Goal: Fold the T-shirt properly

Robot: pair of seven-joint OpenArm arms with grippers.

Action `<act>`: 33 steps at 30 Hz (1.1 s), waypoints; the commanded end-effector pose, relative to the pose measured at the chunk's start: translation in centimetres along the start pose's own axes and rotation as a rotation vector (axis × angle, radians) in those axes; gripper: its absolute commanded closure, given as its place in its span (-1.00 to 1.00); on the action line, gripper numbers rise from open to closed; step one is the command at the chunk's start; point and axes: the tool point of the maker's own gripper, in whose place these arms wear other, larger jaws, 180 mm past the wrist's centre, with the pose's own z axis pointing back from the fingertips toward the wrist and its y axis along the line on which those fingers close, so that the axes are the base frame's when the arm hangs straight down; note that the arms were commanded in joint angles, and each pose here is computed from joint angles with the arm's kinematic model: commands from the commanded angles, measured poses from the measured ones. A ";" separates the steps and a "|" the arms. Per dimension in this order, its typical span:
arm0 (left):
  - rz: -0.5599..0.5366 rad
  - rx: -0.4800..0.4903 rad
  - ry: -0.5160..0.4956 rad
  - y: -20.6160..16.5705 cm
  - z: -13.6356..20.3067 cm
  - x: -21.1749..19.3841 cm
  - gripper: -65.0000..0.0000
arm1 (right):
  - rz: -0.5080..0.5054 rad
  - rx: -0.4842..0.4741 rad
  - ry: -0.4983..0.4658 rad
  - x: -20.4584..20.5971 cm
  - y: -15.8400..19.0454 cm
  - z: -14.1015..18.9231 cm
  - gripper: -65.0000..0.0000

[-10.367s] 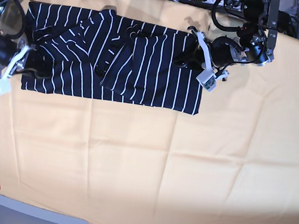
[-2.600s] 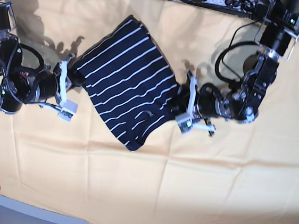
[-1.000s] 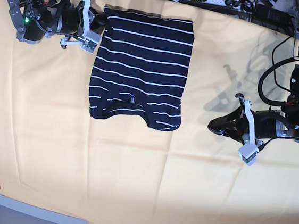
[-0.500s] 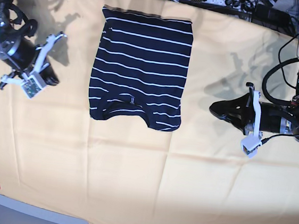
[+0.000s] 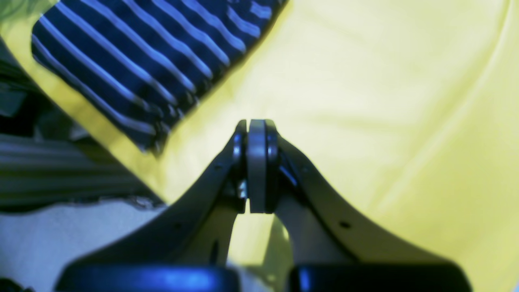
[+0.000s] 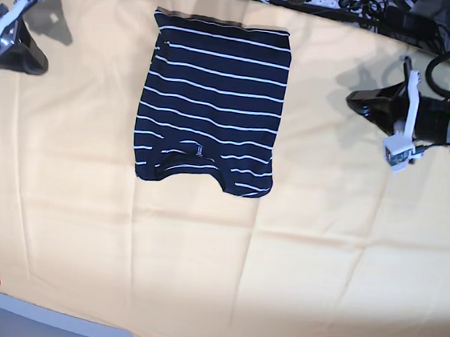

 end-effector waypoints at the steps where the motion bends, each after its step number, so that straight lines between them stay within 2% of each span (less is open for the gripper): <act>1: -0.023 0.009 -0.005 -0.5 0.9 0.3 1.00 | 0.016 -0.005 -0.001 0.1 0.0 0.7 1.00; 5: 0.006 0.039 0.021 -2.2 2.0 -1.5 1.00 | -0.059 -0.014 0.076 -2.9 0.7 1.8 1.00; 14: 0.133 0.002 0.118 -9.3 2.5 -5.9 1.00 | -0.217 0.073 0.266 -9.1 5.0 3.3 1.00; 19: 0.280 -0.039 0.141 -13.5 2.4 -8.2 1.00 | -0.304 0.121 0.387 -12.3 7.7 5.2 1.00; 23: 0.435 -0.114 0.173 -17.4 2.2 -10.3 1.00 | -0.351 0.163 0.493 -14.4 9.6 7.0 1.00; 25: 0.511 -0.141 0.183 -19.2 2.2 -11.1 1.00 | -0.355 0.167 0.501 -14.5 9.7 7.2 1.00; 27: 0.542 -0.121 0.166 -19.4 1.9 -11.3 1.00 | -0.357 0.177 0.501 -14.6 10.0 7.1 1.00; 33: 0.681 -0.086 0.149 -20.1 0.9 -13.4 1.00 | -0.472 0.277 0.521 -16.6 12.5 6.2 1.00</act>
